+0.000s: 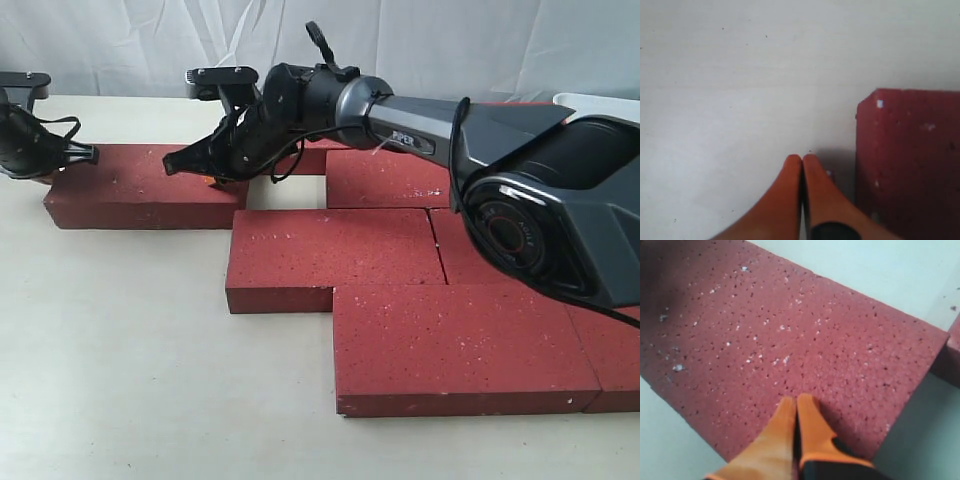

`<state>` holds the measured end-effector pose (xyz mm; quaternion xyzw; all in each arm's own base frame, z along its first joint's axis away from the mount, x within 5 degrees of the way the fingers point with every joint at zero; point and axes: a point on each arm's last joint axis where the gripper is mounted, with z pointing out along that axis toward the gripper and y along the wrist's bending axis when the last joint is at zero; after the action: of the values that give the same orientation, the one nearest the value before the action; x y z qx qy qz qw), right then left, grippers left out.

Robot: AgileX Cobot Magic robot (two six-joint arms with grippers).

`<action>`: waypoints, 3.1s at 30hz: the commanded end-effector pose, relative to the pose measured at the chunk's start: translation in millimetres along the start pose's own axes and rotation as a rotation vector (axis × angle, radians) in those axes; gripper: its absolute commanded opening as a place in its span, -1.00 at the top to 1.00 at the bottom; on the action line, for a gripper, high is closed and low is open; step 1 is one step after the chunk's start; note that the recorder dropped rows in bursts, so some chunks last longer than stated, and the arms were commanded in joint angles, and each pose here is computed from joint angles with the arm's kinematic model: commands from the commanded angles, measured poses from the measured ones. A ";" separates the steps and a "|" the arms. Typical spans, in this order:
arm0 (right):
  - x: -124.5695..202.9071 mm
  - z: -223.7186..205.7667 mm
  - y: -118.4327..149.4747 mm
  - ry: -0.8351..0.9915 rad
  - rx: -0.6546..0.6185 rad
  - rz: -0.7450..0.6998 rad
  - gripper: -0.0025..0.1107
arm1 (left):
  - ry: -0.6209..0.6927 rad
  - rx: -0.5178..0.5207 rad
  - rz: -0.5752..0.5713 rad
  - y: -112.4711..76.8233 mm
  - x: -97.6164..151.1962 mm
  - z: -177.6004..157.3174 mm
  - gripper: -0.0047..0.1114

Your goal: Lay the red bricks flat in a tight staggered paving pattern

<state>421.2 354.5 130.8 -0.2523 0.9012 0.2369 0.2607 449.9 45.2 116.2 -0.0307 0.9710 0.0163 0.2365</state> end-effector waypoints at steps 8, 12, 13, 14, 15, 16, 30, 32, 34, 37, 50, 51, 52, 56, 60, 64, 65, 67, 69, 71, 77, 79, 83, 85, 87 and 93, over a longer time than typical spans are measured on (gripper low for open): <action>10.1 -7.6 3.2 0.138 -0.023 0.016 0.97 | 0.016 0.016 -0.018 -2.1 0.5 -1.6 0.92; 10.2 -8.1 -0.1 0.143 -0.008 0.003 0.97 | 0.025 0.044 -0.037 -8.7 1.2 -1.7 0.92; 10.2 -8.1 -1.3 0.143 0.003 -0.007 0.97 | 0.029 0.049 -0.032 -11.4 1.5 -1.7 0.92; 10.4 -8.1 -2.8 0.145 0.020 -0.017 0.97 | 0.037 0.057 -0.032 -15.0 2.1 -1.8 0.92; 10.6 -8.2 -4.8 0.148 0.041 -0.030 0.97 | 0.040 0.065 -0.037 -17.7 2.3 -1.9 0.92; 10.3 -8.9 -10.4 0.150 0.082 -0.031 0.97 | 0.053 0.082 -0.050 -23.5 3.4 -2.1 0.92; 16.9 -23.3 -56.3 0.287 0.166 0.095 0.97 | 0.139 0.226 -0.091 -47.0 10.4 -5.1 0.92; 19.1 -24.2 -57.4 0.314 0.178 0.084 0.97 | 0.130 0.290 -0.107 -52.6 9.1 -6.5 0.92; 20.4 -25.6 -61.0 0.331 0.202 0.084 0.97 | 0.116 0.342 -0.113 -57.1 7.4 -7.8 0.92; 20.6 -29.7 -74.2 0.339 0.263 0.123 0.97 | 0.108 0.371 -0.124 -60.6 6.3 -8.7 0.92; 21.4 -34.2 -86.9 0.345 0.364 0.153 0.97 | 0.035 0.365 -0.047 -92.6 3.1 -9.6 0.92; 21.4 -34.3 -87.5 0.345 0.370 0.150 0.97 | 0.036 0.368 -0.045 -94.8 3.4 -9.9 0.92; 21.3 -34.6 -88.2 0.344 0.378 0.147 0.97 | 0.036 0.369 -0.044 -95.7 3.5 -10.0 0.92; 21.4 -35.9 -91.2 0.347 0.413 0.139 0.97 | 0.037 0.372 -0.036 -99.8 4.3 -9.7 0.92; 21.6 -36.6 -92.7 0.350 0.431 0.131 0.97 | 0.039 0.378 -0.042 -101.1 4.5 -10.0 0.92; 19.4 -36.9 -95.2 0.330 0.453 0.101 0.97 | 0.061 0.379 -0.024 -101.1 6.7 -10.1 0.92; 15.2 -36.5 -92.7 0.289 0.428 0.113 0.97 | 0.067 0.362 0.002 -96.9 7.4 -9.4 0.92; 8.3 -37.4 -87.5 0.228 0.381 0.141 0.97 | 0.071 0.307 0.032 -81.2 6.6 -8.9 0.92; 0.9 -43.0 -82.4 0.184 0.350 0.157 0.97 | 0.065 0.265 0.008 -63.0 3.9 -10.3 0.92; -3.9 -49.2 -79.9 0.167 0.346 0.150 0.97 | 0.059 0.245 -0.014 -45.7 1.8 -12.1 0.92; -20.7 -74.8 -69.9 0.109 0.334 0.141 0.97 | 0.111 0.312 -0.087 -46.5 4.9 -15.6 0.92; -23.7 -81.8 -67.4 0.106 0.334 0.136 0.97 | 0.123 0.338 -0.084 -55.8 5.9 -16.6 0.92; -29.0 -97.0 -61.9 0.108 0.333 0.138 0.97 | 0.129 0.361 -0.070 -71.0 7.0 -17.9 0.92; -30.8 -103.3 -59.8 0.111 0.333 0.138 0.97 | 0.131 0.365 -0.061 -75.2 7.5 -18.2 0.92; -30.4 -105.0 -59.2 0.120 0.335 0.140 0.97 | 0.133 0.376 -0.062 -80.5 7.9 -18.8 0.92; -29.7 -105.2 -59.3 0.128 0.336 0.139 0.97 | 0.129 0.395 -0.057 -93.4 8.4 -20.1 0.92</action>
<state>440.4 263.2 205.8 -0.1535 0.9591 0.0882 0.2208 439.8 -36.4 122.8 -0.0145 0.9705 -0.1687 0.1717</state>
